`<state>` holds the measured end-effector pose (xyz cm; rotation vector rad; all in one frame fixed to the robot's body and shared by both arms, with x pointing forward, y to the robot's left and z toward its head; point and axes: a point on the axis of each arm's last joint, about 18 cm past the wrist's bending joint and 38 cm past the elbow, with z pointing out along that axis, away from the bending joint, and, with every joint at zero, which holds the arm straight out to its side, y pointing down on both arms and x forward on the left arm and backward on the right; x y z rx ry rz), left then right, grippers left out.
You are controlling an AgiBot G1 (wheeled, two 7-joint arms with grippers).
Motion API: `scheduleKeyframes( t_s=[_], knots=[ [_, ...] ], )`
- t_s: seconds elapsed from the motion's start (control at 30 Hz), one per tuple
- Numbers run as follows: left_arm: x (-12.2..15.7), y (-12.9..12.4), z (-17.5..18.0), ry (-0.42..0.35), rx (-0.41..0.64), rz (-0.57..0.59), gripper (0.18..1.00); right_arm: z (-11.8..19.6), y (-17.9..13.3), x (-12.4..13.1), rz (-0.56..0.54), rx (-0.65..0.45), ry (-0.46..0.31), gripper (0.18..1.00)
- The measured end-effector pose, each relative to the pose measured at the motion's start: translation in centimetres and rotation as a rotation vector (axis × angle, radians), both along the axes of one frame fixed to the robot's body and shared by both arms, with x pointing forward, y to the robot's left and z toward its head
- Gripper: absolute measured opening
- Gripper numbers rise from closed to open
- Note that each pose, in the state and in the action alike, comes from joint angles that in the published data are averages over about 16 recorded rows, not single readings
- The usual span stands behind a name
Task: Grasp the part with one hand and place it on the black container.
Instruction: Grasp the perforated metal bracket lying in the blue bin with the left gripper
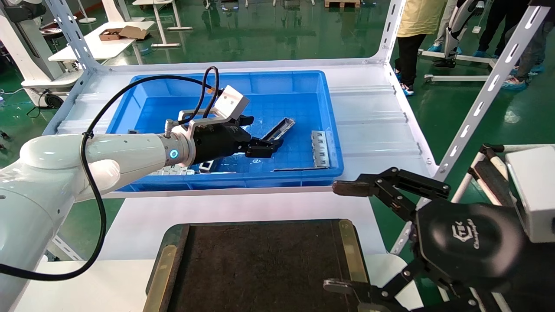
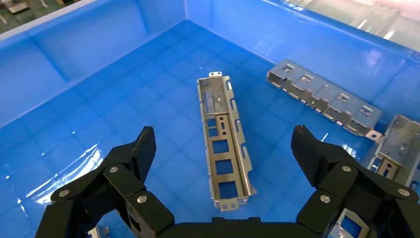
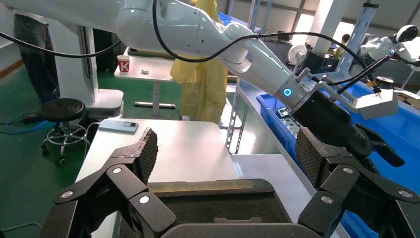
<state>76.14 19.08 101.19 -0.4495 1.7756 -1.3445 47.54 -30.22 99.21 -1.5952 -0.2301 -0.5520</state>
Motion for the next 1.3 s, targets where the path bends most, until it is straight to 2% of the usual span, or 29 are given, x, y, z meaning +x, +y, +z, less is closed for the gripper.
scheduleKeyframes(
  t_s=[0.27, 0.6, 0.9, 1.3],
  knots=[
    [0.4, -0.2, -1.0, 0.026, -0.001, 0.028, 0.993, 0.0, 0.0, 0.0, 0.000, 0.000, 0.000, 0.992],
    [0.8, -0.3, -1.9, 0.040, 0.004, 0.055, 0.924, 0.0, 0.0, 0.0, 0.000, 0.000, 0.000, 0.933],
    [1.0, -0.1, -2.1, 0.047, -0.006, 0.075, 0.800, 0.0, 0.0, 0.0, 0.000, 0.000, 0.000, 0.789],
    [1.1, -0.1, -2.0, 0.050, -0.028, 0.082, 0.528, 0.0, 0.0, 0.0, 0.000, 0.000, 0.000, 0.523]
  ],
)
